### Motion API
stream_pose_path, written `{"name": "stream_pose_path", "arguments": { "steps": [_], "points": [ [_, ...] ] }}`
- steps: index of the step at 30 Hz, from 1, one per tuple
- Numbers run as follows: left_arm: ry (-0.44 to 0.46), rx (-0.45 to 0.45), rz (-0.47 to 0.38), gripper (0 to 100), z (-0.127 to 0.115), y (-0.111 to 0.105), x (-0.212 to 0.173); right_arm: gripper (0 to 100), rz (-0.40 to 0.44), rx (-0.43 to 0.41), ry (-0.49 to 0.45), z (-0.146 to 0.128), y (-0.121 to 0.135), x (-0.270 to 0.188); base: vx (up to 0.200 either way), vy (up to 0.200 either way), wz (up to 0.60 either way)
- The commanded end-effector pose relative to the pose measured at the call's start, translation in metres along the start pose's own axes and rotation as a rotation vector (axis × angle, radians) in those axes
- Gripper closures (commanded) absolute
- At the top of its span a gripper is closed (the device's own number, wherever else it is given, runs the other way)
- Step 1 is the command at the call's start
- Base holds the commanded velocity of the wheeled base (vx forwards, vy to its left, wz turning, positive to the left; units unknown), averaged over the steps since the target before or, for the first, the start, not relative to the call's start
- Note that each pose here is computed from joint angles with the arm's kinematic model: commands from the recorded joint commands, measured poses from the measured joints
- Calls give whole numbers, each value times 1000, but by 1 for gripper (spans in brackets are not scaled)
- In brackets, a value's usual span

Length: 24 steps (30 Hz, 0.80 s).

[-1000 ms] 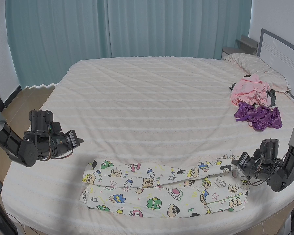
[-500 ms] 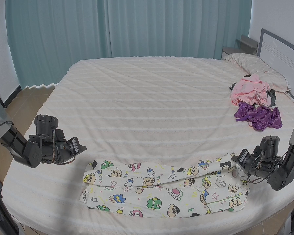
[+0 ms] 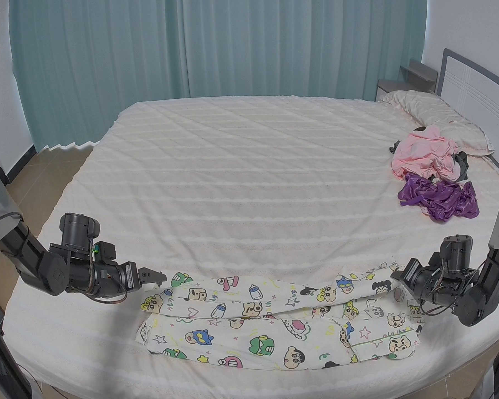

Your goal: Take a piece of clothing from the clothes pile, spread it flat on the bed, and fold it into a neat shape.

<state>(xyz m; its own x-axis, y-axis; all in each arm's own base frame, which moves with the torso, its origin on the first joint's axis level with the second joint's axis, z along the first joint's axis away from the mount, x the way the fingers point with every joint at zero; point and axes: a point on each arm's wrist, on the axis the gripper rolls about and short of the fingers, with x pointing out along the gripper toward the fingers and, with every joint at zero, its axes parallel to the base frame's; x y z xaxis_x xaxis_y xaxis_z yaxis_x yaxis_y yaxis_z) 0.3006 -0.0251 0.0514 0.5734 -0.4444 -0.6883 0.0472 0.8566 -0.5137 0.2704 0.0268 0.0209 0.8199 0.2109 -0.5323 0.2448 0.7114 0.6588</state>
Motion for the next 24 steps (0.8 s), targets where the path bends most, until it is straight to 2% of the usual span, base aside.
{"name": "stream_pose_path", "arguments": {
  "steps": [1,8,14,15,22,24],
  "points": [
    [34,39,-3,0,-6,0,7,100,-3,0,6,-1,-1,1,0,0,0],
    [73,62,1,0,-11,4,18,100,0,-4,12,-3,0,1,0,0,0],
    [93,84,-16,0,-14,-4,26,100,-5,-1,15,-3,-1,2,0,0,0],
    [97,85,-18,100,-14,-5,27,100,-4,-1,16,-3,-1,2,0,0,0],
    [96,84,-3,100,-15,-4,28,100,-7,0,16,-4,-1,2,0,0,0],
    [86,84,29,100,-15,-3,27,100,-10,-2,19,-5,-2,3,0,0,0]
  ]
}}
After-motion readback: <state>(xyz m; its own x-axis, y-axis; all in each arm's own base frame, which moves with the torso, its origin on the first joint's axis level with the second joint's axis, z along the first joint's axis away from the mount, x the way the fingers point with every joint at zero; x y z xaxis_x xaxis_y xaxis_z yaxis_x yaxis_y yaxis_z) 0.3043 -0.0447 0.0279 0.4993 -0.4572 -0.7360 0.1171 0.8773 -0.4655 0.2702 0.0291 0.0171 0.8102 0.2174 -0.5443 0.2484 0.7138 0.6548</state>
